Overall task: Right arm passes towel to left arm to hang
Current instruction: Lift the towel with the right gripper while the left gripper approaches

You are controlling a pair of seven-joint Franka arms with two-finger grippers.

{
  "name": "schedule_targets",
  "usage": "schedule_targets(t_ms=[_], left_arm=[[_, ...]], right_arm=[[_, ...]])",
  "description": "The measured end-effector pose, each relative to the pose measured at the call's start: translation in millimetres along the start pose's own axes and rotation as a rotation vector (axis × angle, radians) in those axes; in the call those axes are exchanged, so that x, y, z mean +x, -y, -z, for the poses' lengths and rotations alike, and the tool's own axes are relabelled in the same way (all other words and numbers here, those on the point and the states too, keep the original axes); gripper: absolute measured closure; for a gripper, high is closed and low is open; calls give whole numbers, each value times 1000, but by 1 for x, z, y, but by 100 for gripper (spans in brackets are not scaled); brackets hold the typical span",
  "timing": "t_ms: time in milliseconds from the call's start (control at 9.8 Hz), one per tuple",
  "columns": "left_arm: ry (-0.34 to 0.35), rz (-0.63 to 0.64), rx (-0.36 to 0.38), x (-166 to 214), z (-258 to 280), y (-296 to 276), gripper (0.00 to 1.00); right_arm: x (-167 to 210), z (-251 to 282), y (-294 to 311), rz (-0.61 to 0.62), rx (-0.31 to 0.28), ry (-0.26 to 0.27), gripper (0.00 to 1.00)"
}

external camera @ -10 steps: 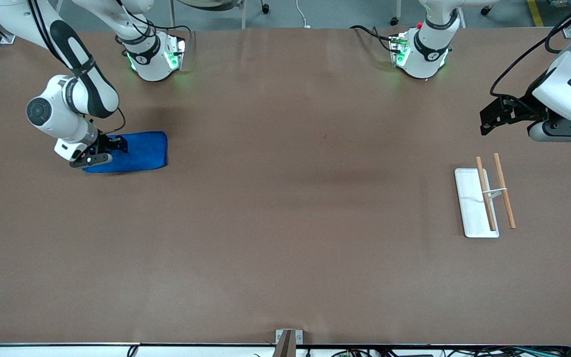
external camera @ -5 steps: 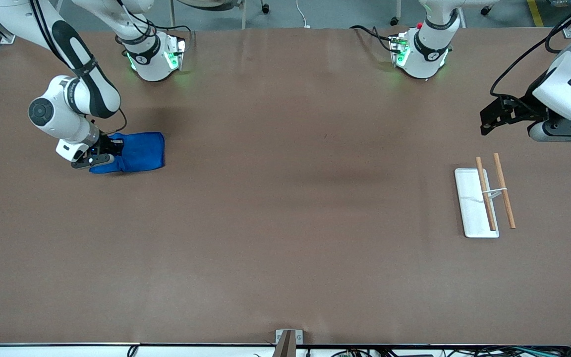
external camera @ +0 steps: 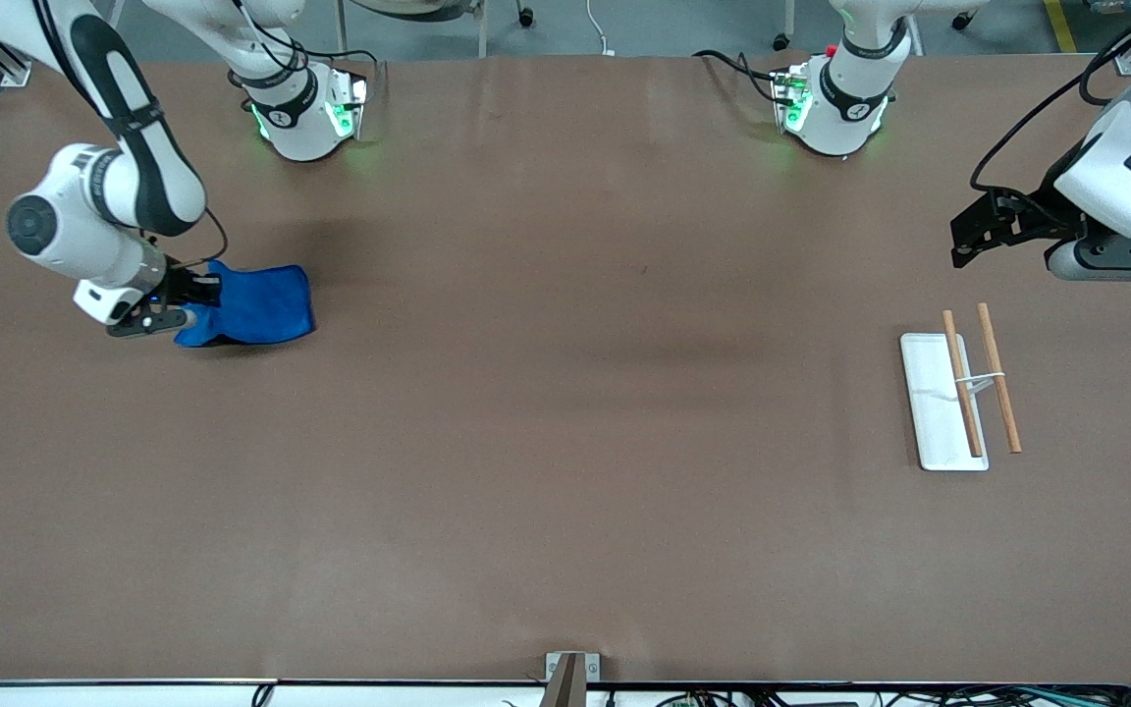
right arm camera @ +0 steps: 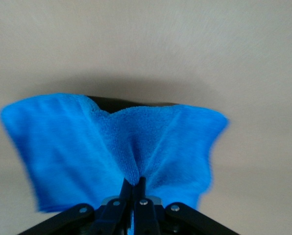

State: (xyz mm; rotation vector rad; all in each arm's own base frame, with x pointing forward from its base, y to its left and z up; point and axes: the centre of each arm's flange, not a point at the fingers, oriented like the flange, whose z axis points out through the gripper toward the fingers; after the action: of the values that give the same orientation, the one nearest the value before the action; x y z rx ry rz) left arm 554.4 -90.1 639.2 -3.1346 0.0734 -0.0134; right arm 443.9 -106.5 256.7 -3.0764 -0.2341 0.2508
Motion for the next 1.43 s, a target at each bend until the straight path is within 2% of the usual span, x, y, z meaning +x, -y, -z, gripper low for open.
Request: schedule_targets(t_ms=[204, 510, 714, 918, 1122, 1224, 1429], left_arm=[[0, 0, 0, 0, 0, 0, 0], [-2, -37, -2, -3, 1, -22, 0], [-2, -50, -2, -4, 1, -29, 0], [-2, -68, -5, -6, 1, -37, 0], [5, -90, -46, -8, 1, -53, 0], [10, -102, -95, -9, 1, -59, 0], [3, -179, -243, -9, 5, -74, 0]], right_arm=[[20, 63, 3, -18, 19, -27, 96], [64, 152, 41, -71, 118, -90, 96], [89, 199, 95, -121, 191, -156, 96], [108, 227, 149, -155, 317, -204, 96], [127, 253, 204, -203, 461, -227, 96], [135, 263, 233, -210, 530, -228, 96], [145, 265, 287, -211, 680, -207, 96]])
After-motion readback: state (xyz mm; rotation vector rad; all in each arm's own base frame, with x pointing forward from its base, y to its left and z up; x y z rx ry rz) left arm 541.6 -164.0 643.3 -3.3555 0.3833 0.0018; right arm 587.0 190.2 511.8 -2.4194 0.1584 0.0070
